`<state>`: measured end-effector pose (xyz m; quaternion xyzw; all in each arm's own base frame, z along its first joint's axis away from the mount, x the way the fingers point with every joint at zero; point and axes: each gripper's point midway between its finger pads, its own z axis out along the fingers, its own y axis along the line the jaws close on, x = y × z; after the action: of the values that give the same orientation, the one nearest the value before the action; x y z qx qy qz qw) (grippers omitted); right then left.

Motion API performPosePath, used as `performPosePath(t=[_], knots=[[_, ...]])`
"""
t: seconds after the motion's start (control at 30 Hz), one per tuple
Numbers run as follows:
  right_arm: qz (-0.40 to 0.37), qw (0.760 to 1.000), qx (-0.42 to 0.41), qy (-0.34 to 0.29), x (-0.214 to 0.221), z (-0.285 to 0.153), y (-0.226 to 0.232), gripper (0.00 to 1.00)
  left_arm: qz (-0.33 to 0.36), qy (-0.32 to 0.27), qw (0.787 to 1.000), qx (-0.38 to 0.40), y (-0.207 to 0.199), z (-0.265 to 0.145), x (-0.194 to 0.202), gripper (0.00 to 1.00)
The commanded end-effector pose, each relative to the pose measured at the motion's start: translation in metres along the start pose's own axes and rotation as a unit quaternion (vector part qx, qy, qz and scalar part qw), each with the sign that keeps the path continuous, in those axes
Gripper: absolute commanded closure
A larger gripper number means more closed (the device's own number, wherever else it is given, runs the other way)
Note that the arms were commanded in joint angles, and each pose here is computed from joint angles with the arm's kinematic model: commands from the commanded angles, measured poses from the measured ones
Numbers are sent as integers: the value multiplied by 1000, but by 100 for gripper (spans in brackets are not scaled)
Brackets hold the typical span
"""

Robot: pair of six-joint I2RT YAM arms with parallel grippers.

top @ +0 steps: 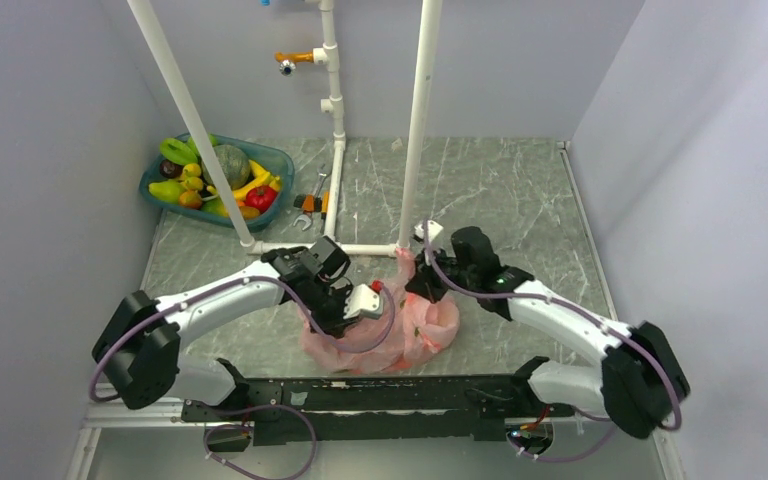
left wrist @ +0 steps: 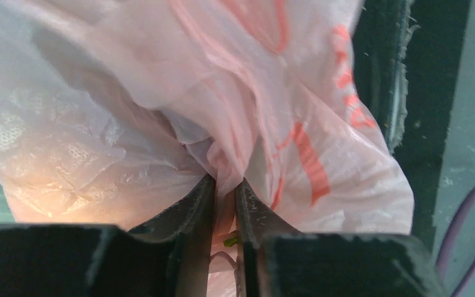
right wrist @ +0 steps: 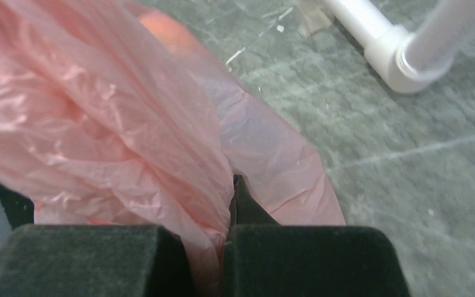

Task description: Place the fake fruits into the plastic bag and tie a complex knot

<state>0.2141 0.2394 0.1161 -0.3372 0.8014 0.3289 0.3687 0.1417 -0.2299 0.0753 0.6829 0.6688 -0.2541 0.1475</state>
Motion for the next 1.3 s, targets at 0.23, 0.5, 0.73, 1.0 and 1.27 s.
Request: performPosePath(t=[0.23,0.5,0.73,1.0,1.27], knots=[[-103,982,-36,-157,-141,33,16,100,11,-92,996,6,-39,-11,-14,80],[-199,965,-116,-127,-114,-9,55,100,15,-253,962,-106,-12,-117,-99,22],[-188,968,-124,-111,-106,-17,60,94,17,-305,933,-191,12,-195,-163,27],[-113,987,-65,-94,-119,0,43,98,-40,-353,905,-232,22,-218,-207,22],[-112,988,-12,-108,-119,0,37,100,-205,-379,863,-262,55,-216,-212,28]])
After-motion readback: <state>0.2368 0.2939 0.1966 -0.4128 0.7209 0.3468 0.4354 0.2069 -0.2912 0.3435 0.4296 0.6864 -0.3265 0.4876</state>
